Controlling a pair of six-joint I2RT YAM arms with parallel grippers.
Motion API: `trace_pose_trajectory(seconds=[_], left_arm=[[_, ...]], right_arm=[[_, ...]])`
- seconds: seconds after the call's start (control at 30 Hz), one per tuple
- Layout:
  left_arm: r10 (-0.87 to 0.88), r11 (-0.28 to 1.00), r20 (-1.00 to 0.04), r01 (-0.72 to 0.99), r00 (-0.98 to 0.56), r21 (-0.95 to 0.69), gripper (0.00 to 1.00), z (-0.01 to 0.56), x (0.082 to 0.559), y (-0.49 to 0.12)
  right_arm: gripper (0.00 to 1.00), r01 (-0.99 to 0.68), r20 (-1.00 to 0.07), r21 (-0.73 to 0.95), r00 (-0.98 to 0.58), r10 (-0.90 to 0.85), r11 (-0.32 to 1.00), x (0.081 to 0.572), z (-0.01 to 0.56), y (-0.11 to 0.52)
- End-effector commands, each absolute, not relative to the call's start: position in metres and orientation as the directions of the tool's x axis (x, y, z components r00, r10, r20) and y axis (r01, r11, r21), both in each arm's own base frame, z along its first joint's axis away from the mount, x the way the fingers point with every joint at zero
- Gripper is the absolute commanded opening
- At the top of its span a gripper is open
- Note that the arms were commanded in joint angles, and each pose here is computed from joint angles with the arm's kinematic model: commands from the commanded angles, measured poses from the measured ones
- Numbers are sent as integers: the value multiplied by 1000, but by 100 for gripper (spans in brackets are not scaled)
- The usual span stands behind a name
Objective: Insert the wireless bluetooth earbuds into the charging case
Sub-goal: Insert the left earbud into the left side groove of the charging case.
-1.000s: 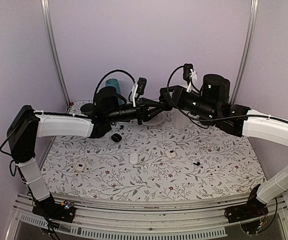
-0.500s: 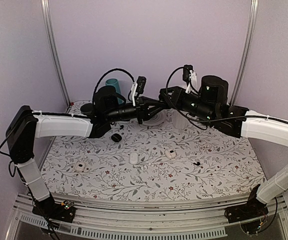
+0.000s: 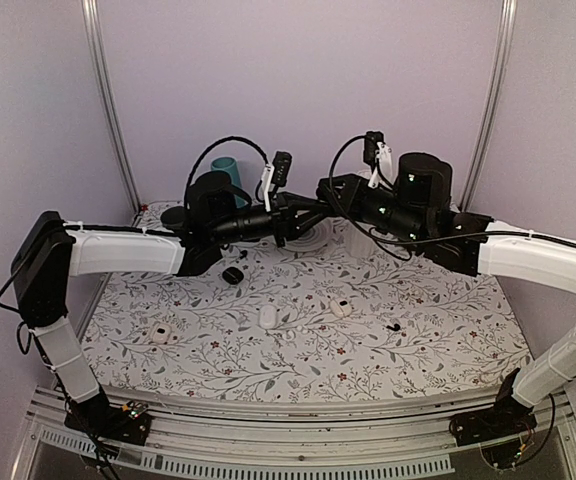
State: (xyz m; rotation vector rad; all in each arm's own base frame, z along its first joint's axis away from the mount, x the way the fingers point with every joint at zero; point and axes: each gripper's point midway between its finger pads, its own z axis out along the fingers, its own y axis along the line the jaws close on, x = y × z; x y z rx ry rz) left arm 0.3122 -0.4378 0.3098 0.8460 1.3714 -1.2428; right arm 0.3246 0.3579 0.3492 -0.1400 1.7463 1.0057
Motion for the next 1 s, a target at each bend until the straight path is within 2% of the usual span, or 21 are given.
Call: trace_pose_trajectory(seconds=[0.0, 0.37, 0.6, 0.97], left_arm=[[-203, 195, -971, 967, -125, -165, 0, 343, 300, -434], [-235, 266, -969, 954, -75, -138, 0, 353, 306, -425], [-254, 289, -966, 950, -44, -119, 0, 359, 307, -420], [-257, 299, -966, 952, 16, -63, 0, 366, 303, -416]], right_arm=[[12, -542, -820, 565, -456, 347, 622, 321, 340, 370], [12, -550, -821, 561, -467, 329, 619, 319, 335, 377], [16, -553, -822, 556, -473, 317, 620, 319, 333, 381], [16, -541, -821, 553, -485, 303, 633, 321, 325, 381]])
